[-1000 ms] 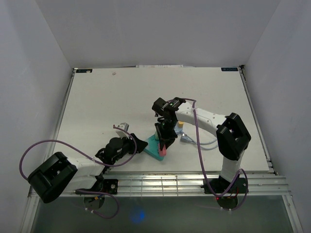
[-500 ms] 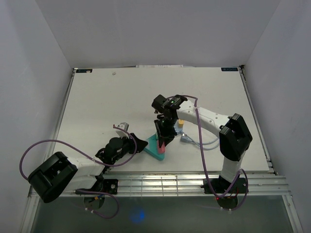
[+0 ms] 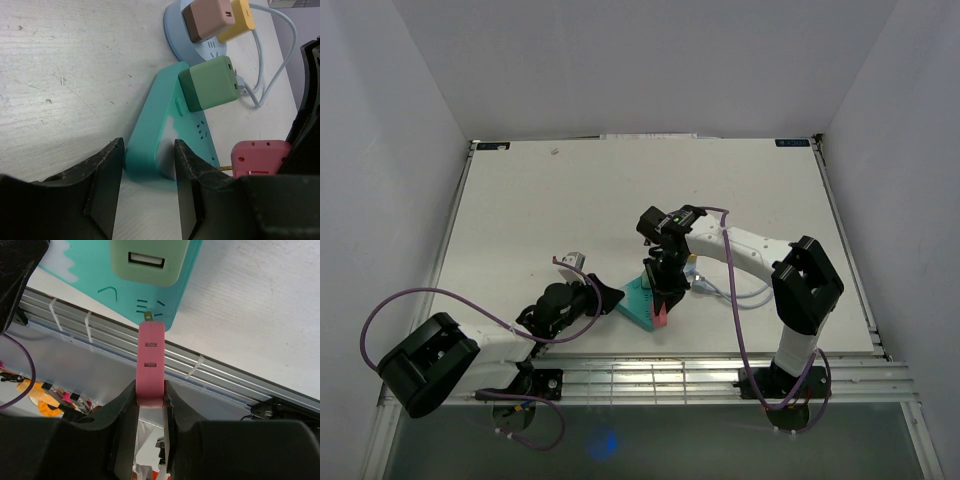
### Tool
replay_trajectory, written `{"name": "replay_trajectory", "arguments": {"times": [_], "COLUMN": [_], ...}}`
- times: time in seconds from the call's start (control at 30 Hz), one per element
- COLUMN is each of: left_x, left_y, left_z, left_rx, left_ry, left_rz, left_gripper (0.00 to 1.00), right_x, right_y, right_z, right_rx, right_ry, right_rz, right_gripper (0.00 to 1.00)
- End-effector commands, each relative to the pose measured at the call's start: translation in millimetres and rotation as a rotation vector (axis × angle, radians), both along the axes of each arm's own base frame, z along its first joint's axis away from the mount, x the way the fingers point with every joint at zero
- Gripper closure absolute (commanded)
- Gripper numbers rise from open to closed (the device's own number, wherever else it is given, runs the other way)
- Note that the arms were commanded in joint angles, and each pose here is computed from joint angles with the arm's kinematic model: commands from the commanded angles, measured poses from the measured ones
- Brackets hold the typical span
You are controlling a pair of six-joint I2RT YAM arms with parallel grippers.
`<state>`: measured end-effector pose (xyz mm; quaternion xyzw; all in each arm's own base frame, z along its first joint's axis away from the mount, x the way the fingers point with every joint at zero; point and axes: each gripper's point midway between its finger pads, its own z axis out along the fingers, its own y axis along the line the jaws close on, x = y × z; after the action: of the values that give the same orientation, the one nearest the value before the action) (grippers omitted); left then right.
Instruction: Insert the plug
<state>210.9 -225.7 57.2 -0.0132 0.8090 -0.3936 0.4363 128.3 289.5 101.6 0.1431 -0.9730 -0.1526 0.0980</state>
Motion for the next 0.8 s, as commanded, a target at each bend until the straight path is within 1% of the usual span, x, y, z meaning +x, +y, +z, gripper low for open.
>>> {"name": "replay_trajectory", "arguments": {"times": [0.0,0.53,0.77], "left_x": [0.2,-4.6,-6.8], "left_y": [3.2,9.2,12.2], "left_z": [-3.1,-6.2,-18.0], "left_rx": [0.026,0.023,0.049], "left_ry": [-0.011,-0.017,0.008], "left_rz": [0.005,0.013,0.015], "left_gripper": [0.48,0.51,0.52], "right_x": [0.1,7.9,12.3], "right_y": [3.6,16.1,21.3], "right_z": [2.2,4.9,7.6], "right_rx": [0.024,0.043,0.046], "right_ry": [-0.018,-0.023,-0.023], "right_rz": [-0.006,-0.007,-0.013], "right_gripper": [0.92,0.92,0.92]}}
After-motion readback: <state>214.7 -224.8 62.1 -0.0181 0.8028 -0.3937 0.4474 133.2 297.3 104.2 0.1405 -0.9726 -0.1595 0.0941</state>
